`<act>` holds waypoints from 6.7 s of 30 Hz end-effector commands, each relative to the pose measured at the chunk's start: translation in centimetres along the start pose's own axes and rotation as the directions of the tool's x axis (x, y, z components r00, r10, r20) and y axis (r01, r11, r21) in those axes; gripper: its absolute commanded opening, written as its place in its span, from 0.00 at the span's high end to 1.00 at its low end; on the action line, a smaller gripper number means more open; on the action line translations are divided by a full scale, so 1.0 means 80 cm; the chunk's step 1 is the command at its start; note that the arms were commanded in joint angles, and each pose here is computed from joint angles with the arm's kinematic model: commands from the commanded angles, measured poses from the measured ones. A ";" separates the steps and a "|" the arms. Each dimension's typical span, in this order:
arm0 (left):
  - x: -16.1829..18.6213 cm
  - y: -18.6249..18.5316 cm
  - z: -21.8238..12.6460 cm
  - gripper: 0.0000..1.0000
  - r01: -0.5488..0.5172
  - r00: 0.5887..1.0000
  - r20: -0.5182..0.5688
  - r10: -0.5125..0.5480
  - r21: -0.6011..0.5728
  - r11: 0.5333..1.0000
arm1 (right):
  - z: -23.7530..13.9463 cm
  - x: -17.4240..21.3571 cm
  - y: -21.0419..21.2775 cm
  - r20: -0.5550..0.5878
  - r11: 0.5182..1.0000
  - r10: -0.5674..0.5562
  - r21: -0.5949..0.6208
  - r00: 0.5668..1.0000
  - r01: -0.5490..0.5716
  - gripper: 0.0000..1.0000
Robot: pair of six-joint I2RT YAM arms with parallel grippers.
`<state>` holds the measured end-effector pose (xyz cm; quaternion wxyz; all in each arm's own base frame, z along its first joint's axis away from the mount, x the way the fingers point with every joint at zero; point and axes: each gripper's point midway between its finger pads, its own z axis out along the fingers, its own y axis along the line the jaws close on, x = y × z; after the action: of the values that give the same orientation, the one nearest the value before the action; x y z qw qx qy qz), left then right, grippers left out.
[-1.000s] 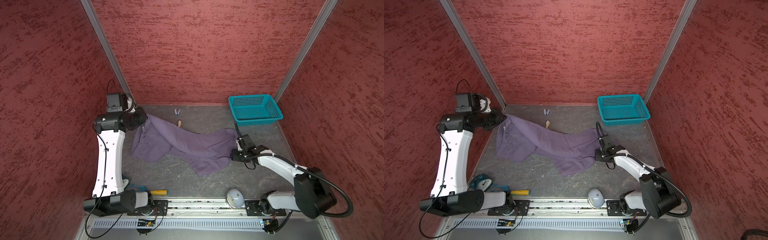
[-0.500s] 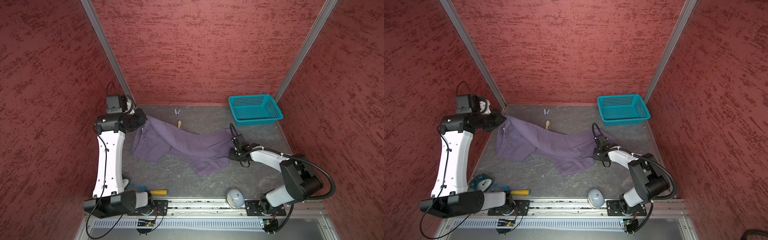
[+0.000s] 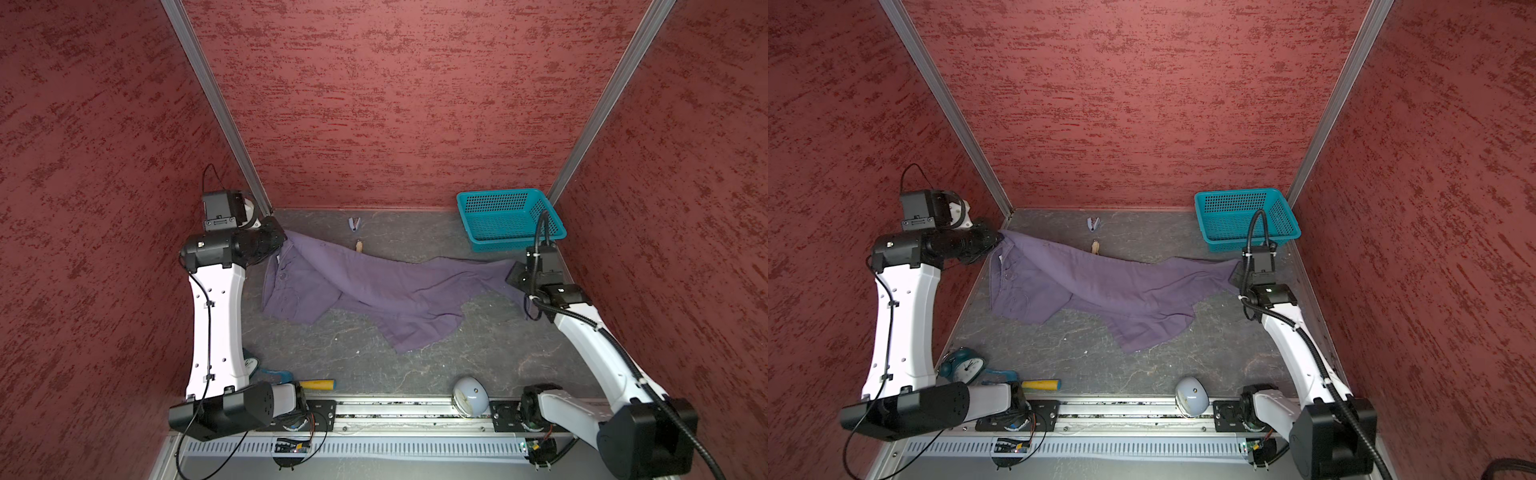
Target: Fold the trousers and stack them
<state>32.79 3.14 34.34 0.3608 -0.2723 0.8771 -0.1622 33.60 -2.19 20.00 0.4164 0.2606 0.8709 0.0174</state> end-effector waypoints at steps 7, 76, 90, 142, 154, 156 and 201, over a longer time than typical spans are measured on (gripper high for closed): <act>-0.028 0.038 0.004 1.00 0.016 0.993 0.116 -0.001 -0.136 0.991 | -0.025 -0.078 -0.104 0.159 0.966 0.125 0.206 0.979 -0.157 1.00; 0.224 0.243 0.158 0.08 0.280 0.902 -0.161 -0.401 -0.488 0.827 | 0.016 0.341 0.202 -0.321 0.755 -0.604 -0.523 0.730 0.396 0.36; 0.230 0.261 0.215 0.44 0.362 0.861 -0.160 -0.483 -0.475 0.802 | -0.066 0.222 0.233 -0.145 0.619 -0.700 -0.611 0.700 0.493 1.00; 0.171 0.198 0.205 0.64 0.241 0.951 -0.061 -0.304 -0.471 0.848 | -0.045 0.132 0.041 -0.239 0.953 -0.300 -0.114 0.924 0.280 0.65; 0.211 0.209 0.253 0.48 0.237 0.911 -0.184 -0.370 -0.501 0.832 | 0.052 0.226 0.030 -0.488 0.973 -0.230 -0.119 0.842 0.196 0.32; 0.213 0.210 0.257 0.48 0.243 0.906 -0.187 -0.379 -0.502 0.830 | 0.064 0.226 0.032 -0.489 0.973 -0.230 -0.121 0.841 0.196 0.32; 0.251 0.279 0.231 0.77 0.402 0.809 -0.168 -0.563 -0.540 0.739 | 0.016 0.101 -0.127 -0.266 0.947 0.313 0.163 0.912 -0.278 0.51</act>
<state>30.34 8.00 2.17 0.1472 -0.5297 0.8290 -0.1025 25.08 -9.10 11.00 0.2641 0.4102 0.8729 0.0078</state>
